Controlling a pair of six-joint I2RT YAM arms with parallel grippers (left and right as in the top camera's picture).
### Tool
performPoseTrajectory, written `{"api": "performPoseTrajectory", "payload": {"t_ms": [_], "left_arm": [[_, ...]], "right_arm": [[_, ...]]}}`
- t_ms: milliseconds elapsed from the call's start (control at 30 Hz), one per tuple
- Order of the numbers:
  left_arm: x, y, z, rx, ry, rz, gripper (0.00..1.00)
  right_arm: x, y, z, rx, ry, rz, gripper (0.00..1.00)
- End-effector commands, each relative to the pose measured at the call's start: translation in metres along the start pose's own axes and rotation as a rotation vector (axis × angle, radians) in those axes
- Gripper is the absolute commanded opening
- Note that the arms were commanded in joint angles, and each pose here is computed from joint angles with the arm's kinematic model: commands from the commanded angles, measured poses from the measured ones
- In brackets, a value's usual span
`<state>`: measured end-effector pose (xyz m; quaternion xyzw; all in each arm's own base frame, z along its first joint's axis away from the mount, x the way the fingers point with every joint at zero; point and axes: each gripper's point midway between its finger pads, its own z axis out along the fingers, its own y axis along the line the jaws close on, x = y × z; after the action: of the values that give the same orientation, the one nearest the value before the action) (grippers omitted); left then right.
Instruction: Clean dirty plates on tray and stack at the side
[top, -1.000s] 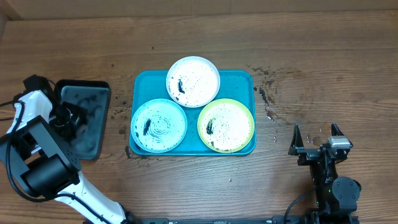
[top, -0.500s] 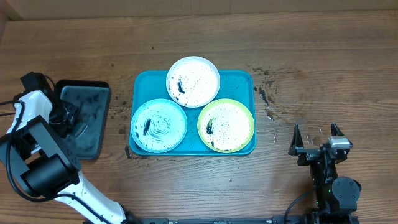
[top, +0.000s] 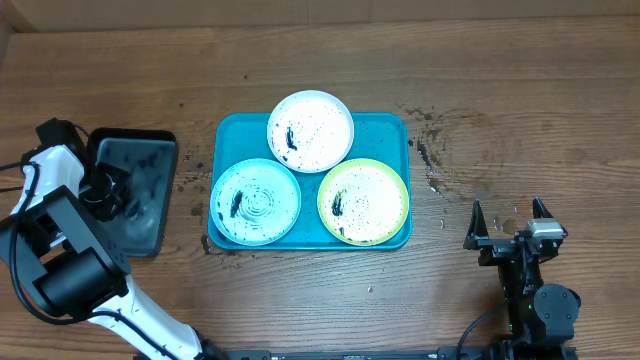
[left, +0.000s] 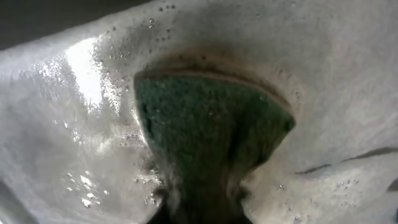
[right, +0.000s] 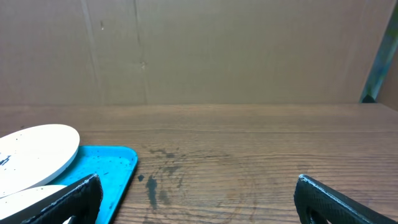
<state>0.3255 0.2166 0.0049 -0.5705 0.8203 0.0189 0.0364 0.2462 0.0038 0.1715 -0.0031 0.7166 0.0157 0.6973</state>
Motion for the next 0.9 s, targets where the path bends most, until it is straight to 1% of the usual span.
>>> {"api": "performPoseTrajectory", "payload": {"t_ms": [0, 133, 267, 300, 433, 500, 633, 700, 800, 833, 867], "left_arm": [[-0.004, -0.006, 0.000, 0.006, -0.014, 0.017, 0.04], [-0.008, -0.009, -0.009, 0.013, -0.021, 0.045, 0.04], [-0.015, -0.013, -0.034, 0.019, -0.030, 0.045, 0.04], [-0.019, -0.018, -0.052, 0.036, -0.035, 0.051, 0.04], [-0.022, -0.036, -0.092, 0.133, -0.037, 0.124, 0.04], [-0.017, -0.050, -0.121, 0.222, -0.038, 0.194, 0.04], [-0.007, -0.062, -0.152, 0.327, -0.048, 0.253, 0.04], [-0.003, -0.063, -0.159, 0.345, -0.047, 0.260, 0.04], [-0.001, -0.061, -0.155, 0.338, -0.034, 0.252, 0.04], [-0.002, -0.064, -0.145, 0.337, -0.036, 0.242, 0.04], [0.001, -0.067, -0.122, 0.334, -0.012, 0.202, 0.04]], "right_arm": [[0.002, -0.001, 0.000, 0.005, -0.003, -0.004, 1.00], [0.002, -0.001, 0.000, 0.005, -0.003, -0.004, 1.00], [0.002, -0.001, 0.000, 0.005, -0.003, -0.004, 1.00], [0.002, -0.001, 0.000, 0.005, -0.003, -0.004, 1.00], [0.002, -0.001, 0.000, 0.005, -0.003, -0.004, 1.00], [0.002, -0.001, 0.000, 0.005, -0.003, -0.004, 1.00], [0.002, -0.001, 0.000, 0.005, -0.003, -0.004, 1.00], [0.002, -0.001, 0.000, 0.005, -0.003, -0.004, 1.00], [0.002, -0.001, 0.000, 0.005, -0.003, -0.004, 1.00], [0.002, -0.001, 0.000, 0.005, -0.003, -0.004, 1.00], [0.002, -0.001, 0.000, 0.005, -0.003, -0.004, 1.00]]}}
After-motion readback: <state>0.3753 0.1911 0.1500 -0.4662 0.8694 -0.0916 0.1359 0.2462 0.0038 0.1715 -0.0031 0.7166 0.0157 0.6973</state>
